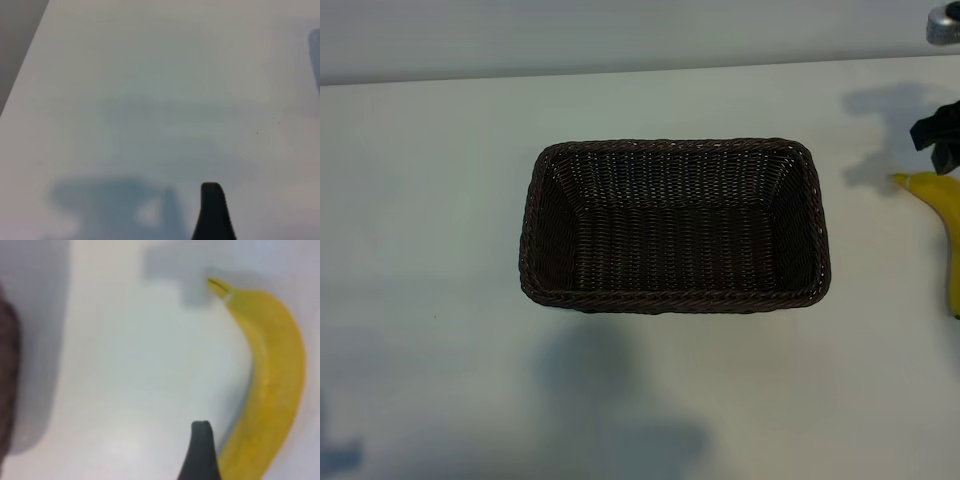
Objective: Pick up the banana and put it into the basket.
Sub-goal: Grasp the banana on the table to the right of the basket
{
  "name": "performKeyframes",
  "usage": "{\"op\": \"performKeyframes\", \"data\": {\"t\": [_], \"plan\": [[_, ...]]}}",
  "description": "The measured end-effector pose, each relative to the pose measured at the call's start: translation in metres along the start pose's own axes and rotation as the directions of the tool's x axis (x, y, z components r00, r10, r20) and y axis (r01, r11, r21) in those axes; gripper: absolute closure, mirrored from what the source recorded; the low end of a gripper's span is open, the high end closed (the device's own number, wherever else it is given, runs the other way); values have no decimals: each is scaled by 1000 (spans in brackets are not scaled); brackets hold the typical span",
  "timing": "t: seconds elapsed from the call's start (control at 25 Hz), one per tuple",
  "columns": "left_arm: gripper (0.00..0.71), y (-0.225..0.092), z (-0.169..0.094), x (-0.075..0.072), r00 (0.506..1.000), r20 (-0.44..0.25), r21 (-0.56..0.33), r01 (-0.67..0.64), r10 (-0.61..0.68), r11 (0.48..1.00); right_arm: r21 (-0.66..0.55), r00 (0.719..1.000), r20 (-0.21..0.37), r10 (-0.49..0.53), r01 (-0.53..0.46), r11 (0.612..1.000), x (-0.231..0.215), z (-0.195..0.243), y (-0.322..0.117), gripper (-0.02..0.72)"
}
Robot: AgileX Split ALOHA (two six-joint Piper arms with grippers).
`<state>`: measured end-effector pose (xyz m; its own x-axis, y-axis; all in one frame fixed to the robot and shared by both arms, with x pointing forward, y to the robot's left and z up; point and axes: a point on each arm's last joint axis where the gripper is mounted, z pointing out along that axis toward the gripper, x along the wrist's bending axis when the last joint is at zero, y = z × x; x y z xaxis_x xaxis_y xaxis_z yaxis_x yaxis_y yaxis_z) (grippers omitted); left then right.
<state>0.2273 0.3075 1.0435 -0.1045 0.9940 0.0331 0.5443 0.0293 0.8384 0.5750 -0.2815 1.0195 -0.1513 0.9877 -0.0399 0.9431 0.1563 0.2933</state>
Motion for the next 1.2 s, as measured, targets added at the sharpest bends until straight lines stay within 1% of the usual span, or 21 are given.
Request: {"op": "performKeyframes", "data": {"t": [0.12, 0.28, 0.4, 0.6, 0.88, 1.2], "plan": [[170, 0, 0, 0, 1000, 0, 0, 0, 0, 1000, 36, 1000, 13, 26, -27, 999, -11, 12, -1, 119], [170, 0, 0, 0, 1000, 0, 0, 0, 0, 1000, 74, 995, 32, 92, -94, 993, -34, 25, -5, 119], [170, 0, 0, 0, 1000, 0, 0, 0, 0, 1000, 95, 991, 30, 133, -135, 986, -45, 32, -8, 119], [170, 0, 0, 0, 1000, 0, 0, 0, 0, 1000, 125, 990, 11, 143, -143, 982, -46, 43, -9, 119], [170, 0, 0, 0, 1000, 0, 0, 0, 0, 1000, 176, 990, 5, 141, -140, 974, -46, 62, -11, 119], [170, 0, 0, 0, 1000, 0, 0, 2, -2, 1000, 250, 988, -15, 157, -148, 957, -44, 94, -15, 119]]}}
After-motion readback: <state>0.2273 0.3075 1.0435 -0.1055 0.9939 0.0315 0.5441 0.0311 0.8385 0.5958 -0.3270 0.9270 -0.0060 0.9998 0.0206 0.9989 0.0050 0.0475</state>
